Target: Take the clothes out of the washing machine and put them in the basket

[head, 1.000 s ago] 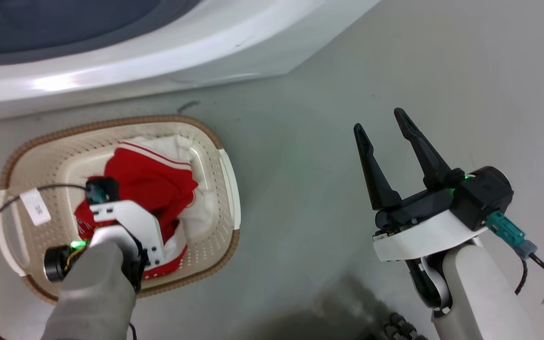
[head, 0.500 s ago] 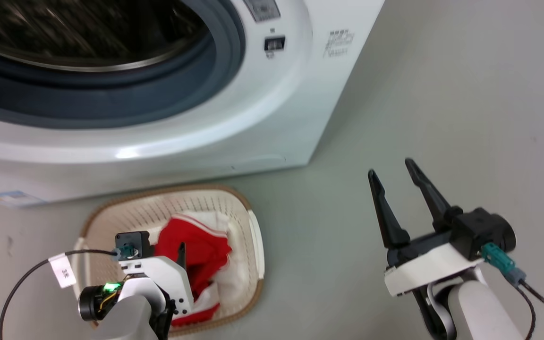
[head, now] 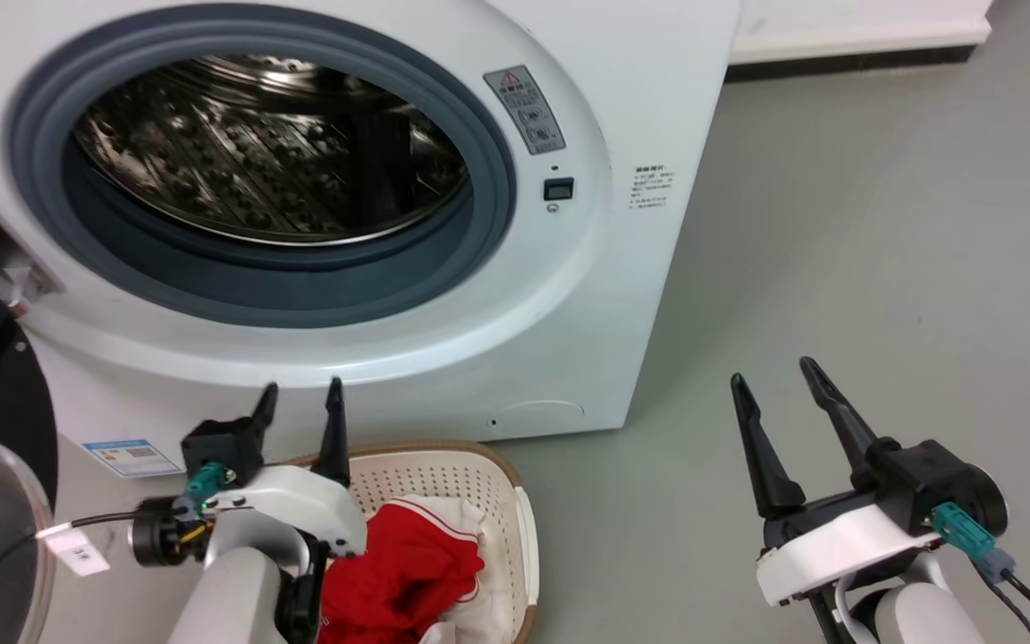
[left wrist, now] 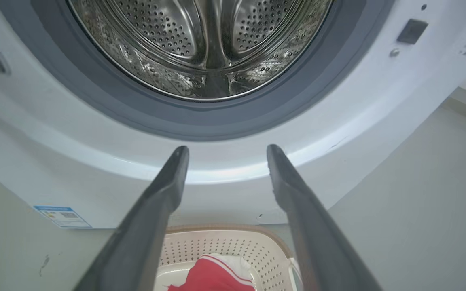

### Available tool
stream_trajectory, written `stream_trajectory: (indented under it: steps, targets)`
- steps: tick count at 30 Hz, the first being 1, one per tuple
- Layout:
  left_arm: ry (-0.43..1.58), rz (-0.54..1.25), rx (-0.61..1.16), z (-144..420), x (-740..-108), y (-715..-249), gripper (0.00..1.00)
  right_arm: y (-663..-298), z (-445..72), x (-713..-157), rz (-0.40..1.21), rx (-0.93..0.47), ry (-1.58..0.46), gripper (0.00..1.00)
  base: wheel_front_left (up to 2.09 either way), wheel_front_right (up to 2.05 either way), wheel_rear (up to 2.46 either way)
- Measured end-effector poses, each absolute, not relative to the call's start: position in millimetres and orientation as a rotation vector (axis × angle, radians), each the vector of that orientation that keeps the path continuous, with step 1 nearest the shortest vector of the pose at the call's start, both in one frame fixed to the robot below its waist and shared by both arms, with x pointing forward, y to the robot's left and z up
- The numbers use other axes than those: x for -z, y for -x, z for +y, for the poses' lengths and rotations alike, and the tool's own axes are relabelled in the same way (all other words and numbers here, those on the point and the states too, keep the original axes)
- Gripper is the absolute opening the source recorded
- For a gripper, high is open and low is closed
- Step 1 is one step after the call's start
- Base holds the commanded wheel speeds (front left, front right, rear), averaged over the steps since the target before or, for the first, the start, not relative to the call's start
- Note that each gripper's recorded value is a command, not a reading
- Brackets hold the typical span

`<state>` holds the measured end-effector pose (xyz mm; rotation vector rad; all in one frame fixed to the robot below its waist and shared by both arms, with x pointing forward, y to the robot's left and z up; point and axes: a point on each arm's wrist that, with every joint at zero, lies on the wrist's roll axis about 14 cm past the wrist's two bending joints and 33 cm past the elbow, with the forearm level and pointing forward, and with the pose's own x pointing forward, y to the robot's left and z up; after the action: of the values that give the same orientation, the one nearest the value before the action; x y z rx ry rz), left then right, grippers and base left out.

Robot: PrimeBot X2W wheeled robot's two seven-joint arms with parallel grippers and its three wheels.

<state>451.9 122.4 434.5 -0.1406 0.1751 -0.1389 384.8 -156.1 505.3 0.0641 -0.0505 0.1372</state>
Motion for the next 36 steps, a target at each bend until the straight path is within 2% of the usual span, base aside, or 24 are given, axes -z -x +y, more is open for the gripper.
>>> stream_trajectory:
  steps: [8,13,25,36]
  targets:
    - [0.092,-0.088,0.119,135,-515,-443,1.0,-374,-160,-517,-0.073,-0.125,-0.047,1.0,0.0,0.0,0.0]
    - [0.039,-0.175,0.114,141,-541,-424,1.0,-366,-164,-522,-0.086,-0.113,-0.037,1.0,0.0,0.0,0.0]
    - [-0.014,-0.177,0.06,160,-541,-381,1.0,-355,-166,-525,-0.084,-0.107,-0.024,1.0,0.0,0.0,0.0]
    - [-0.017,-0.176,0.052,162,-543,-375,1.0,-357,-162,-525,-0.073,-0.12,-0.016,1.0,0.0,0.0,0.0]
